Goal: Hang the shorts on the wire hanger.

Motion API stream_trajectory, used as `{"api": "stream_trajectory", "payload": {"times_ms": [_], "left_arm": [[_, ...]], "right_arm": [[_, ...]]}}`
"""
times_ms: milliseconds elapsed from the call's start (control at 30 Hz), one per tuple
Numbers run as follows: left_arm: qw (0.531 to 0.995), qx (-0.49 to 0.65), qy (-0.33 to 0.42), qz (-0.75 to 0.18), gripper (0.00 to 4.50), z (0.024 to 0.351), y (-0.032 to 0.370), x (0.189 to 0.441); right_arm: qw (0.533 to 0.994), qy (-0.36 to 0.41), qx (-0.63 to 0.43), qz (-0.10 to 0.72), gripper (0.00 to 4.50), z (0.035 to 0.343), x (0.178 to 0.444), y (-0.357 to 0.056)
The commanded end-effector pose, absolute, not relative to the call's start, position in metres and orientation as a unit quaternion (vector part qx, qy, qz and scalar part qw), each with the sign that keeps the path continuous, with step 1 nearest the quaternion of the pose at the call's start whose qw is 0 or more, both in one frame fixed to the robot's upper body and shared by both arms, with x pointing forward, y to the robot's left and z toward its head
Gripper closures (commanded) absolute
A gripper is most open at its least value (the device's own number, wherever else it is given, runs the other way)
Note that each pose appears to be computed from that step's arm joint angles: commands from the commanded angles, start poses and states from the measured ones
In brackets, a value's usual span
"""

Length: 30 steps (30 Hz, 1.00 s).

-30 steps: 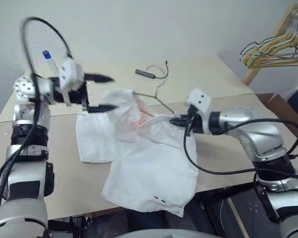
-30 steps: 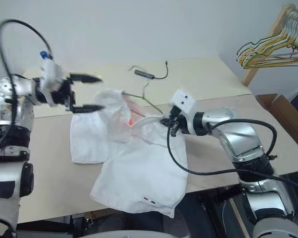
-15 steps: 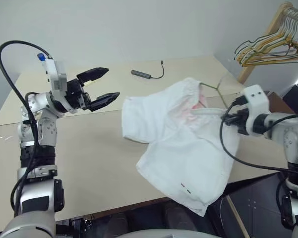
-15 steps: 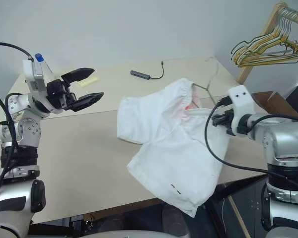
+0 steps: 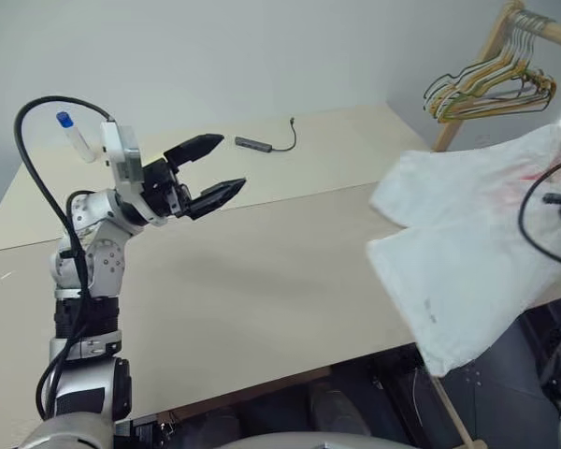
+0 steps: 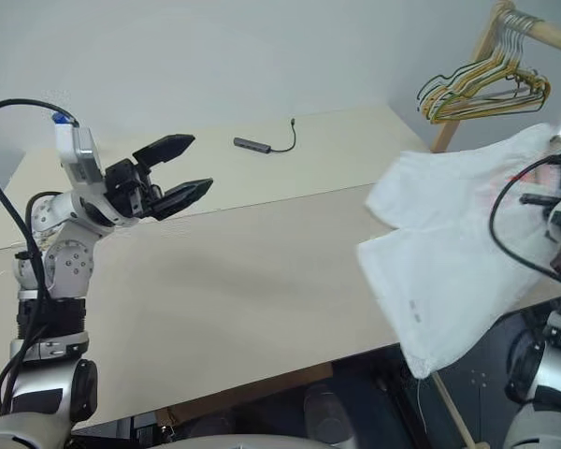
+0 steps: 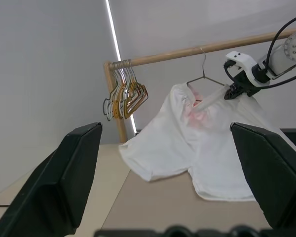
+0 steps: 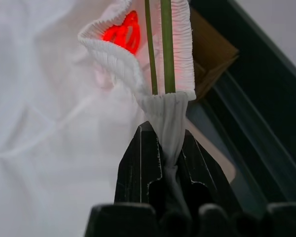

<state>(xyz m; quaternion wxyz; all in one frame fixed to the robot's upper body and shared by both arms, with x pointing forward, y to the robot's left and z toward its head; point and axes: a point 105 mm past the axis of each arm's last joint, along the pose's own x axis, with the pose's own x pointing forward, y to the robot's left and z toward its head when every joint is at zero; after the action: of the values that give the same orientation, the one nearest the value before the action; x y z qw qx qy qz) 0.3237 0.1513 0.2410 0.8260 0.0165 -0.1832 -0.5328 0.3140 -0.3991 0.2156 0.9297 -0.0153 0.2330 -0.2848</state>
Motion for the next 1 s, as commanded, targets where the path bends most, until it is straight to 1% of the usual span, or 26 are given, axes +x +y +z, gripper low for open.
{"api": "stream_trajectory", "payload": {"times_ms": [33,100,167,300,367,567,800,1000], "left_arm": [[0.814,0.027,-0.202,-0.544,0.0,0.258,0.152,0.319],[0.806,0.026,-0.205,-0.555,0.0,0.259,0.15,0.313],[0.801,0.023,-0.206,-0.562,0.0,0.259,0.149,0.311],[0.803,0.022,-0.202,-0.56,0.0,0.256,0.149,0.313],[0.803,0.025,-0.2,-0.56,0.0,0.254,0.148,0.313],[0.804,0.026,-0.198,-0.561,0.0,0.252,0.146,0.313],[0.803,0.024,-0.191,-0.564,0.0,0.246,0.146,0.309],[0.781,0.01,-0.192,-0.595,0.0,0.246,0.145,0.297]], "right_arm": [[0.924,0.17,-0.014,-0.343,4.48,0.249,0.309,-0.408],[0.915,0.136,0.005,-0.379,4.48,0.262,0.307,-0.413],[0.909,0.121,0.037,-0.398,4.48,0.267,0.306,-0.418],[0.887,0.12,0.084,-0.437,4.48,0.265,0.308,-0.433],[0.878,0.121,0.09,-0.455,4.48,0.265,0.311,-0.44],[0.865,0.121,0.132,-0.469,4.48,0.267,0.325,-0.446],[0.844,0.132,0.172,-0.49,4.48,0.258,0.328,-0.457],[0.828,0.155,0.212,-0.495,4.48,0.236,0.33,-0.46]]}}
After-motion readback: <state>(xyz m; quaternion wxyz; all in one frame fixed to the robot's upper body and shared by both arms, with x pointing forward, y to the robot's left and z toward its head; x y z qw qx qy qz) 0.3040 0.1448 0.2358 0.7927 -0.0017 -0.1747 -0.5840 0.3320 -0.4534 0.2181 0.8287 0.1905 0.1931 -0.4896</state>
